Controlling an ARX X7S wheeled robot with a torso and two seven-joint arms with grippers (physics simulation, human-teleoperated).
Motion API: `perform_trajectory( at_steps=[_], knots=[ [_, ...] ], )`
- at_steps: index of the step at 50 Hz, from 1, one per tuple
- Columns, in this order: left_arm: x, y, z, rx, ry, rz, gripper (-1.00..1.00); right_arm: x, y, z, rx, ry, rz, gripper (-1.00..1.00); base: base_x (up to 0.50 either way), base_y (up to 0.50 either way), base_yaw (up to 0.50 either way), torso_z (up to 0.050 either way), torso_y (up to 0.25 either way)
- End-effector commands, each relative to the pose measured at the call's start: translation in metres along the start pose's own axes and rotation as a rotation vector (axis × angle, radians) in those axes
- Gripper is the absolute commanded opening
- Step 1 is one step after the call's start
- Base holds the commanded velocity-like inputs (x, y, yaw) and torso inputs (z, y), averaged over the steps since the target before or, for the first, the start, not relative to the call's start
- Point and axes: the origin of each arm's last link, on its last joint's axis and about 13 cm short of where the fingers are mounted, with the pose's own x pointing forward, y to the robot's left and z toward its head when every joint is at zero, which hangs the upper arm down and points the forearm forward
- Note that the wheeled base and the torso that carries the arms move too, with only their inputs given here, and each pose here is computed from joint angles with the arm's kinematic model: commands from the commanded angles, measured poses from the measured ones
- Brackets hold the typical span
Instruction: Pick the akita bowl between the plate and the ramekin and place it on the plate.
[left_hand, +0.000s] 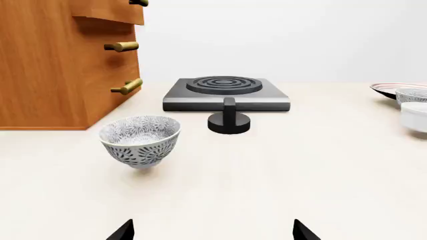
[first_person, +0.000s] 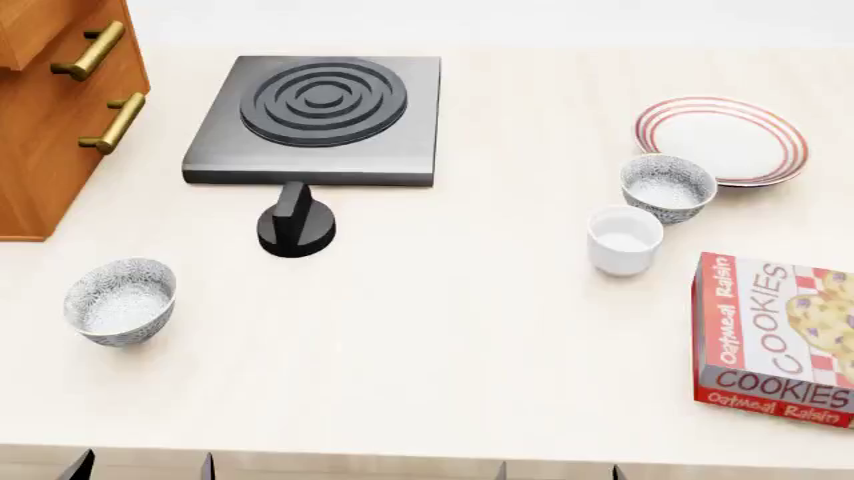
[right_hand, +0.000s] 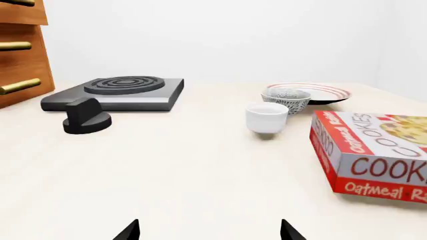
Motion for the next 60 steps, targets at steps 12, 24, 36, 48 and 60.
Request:
perform_trajectory(
  at_steps=[12, 24, 36, 48, 60],
  knots=[
    [0.000, 0.001, -0.004, -0.025, 0.009, 0.031, 1.00, 0.001, 0.000, 0.000, 0.011, 0.003, 0.007, 1.00, 0.00, 0.00, 0.00, 0.000, 0.000],
    [0.004, 0.001, 0.006, 0.006, -0.039, 0.052, 1.00, 0.004, -0.001, 0.006, 0.010, -0.011, 0.003, 1.00, 0.00, 0.00, 0.00, 0.000, 0.000],
    [0.010, 0.007, 0.042, 0.030, -0.123, 0.131, 1.00, 0.002, -0.005, 0.036, 0.038, -0.124, 0.003, 1.00, 0.00, 0.00, 0.00, 0.000, 0.000],
    [-0.002, 0.009, 0.090, -0.006, -0.253, 0.083, 1.00, -0.010, -0.012, 0.091, 0.013, -0.340, 0.009, 1.00, 0.37, 0.00, 0.00, 0.000, 0.000],
    [-0.007, 0.013, 0.097, -0.002, -0.312, 0.089, 1.00, -0.019, -0.016, 0.108, 0.008, -0.414, 0.001, 1.00, 0.50, 0.00, 0.00, 0.000, 0.000]
  ],
)
